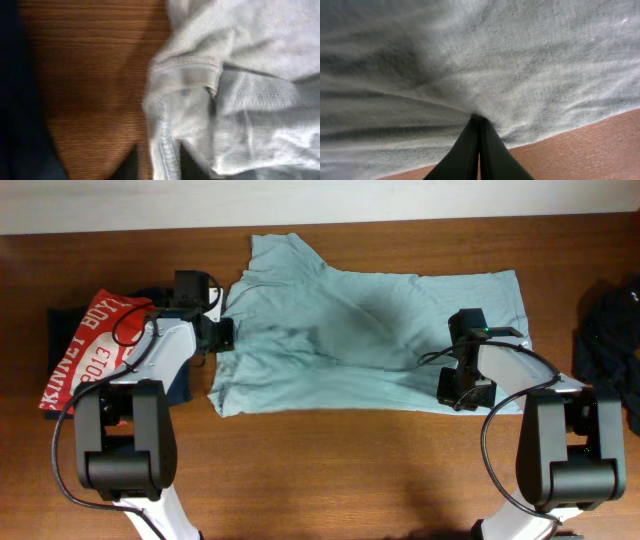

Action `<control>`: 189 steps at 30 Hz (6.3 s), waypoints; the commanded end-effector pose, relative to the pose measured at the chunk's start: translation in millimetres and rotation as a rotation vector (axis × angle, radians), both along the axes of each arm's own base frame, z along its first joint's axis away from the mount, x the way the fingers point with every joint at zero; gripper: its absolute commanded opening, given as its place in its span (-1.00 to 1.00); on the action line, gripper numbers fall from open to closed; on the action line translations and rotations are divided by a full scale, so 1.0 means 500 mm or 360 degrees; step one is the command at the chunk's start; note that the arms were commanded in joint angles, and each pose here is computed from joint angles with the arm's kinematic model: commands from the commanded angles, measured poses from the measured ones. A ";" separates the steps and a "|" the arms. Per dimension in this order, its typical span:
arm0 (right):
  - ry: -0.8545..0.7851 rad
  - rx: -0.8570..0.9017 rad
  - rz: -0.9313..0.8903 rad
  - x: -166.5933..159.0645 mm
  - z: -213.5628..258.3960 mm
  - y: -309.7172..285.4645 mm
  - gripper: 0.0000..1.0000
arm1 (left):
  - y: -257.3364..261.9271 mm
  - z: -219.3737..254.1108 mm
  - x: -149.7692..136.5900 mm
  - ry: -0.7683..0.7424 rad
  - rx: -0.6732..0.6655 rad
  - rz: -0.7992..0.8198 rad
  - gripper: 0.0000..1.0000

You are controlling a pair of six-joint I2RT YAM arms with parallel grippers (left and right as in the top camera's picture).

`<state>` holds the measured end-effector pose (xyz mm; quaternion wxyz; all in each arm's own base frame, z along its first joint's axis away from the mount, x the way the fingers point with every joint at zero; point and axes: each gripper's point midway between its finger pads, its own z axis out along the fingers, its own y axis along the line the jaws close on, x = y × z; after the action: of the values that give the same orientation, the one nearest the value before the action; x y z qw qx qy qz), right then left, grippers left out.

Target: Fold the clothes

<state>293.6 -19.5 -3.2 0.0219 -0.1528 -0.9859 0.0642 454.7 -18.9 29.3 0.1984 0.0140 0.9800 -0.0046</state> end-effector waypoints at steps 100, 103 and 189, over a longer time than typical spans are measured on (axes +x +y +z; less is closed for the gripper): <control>0.0097 -0.0079 -0.0018 -0.027 -0.031 -0.019 -0.88 | -0.100 0.094 0.064 -0.0022 -0.0058 -0.0305 0.09; 0.0062 -0.0079 -0.0019 -0.020 -0.025 -0.019 -0.87 | -0.097 0.135 0.040 0.0014 -0.0058 -0.0304 0.09; -0.0023 -0.0113 -0.1206 -0.202 -0.001 -0.261 -0.91 | -0.087 -0.105 -0.346 0.0769 0.0121 0.0224 -0.99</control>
<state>214.4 -135.0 -4.4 0.0211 -0.5015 -0.8646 0.0221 312.6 -79.7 -3.5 0.0139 -0.0180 0.9997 0.0068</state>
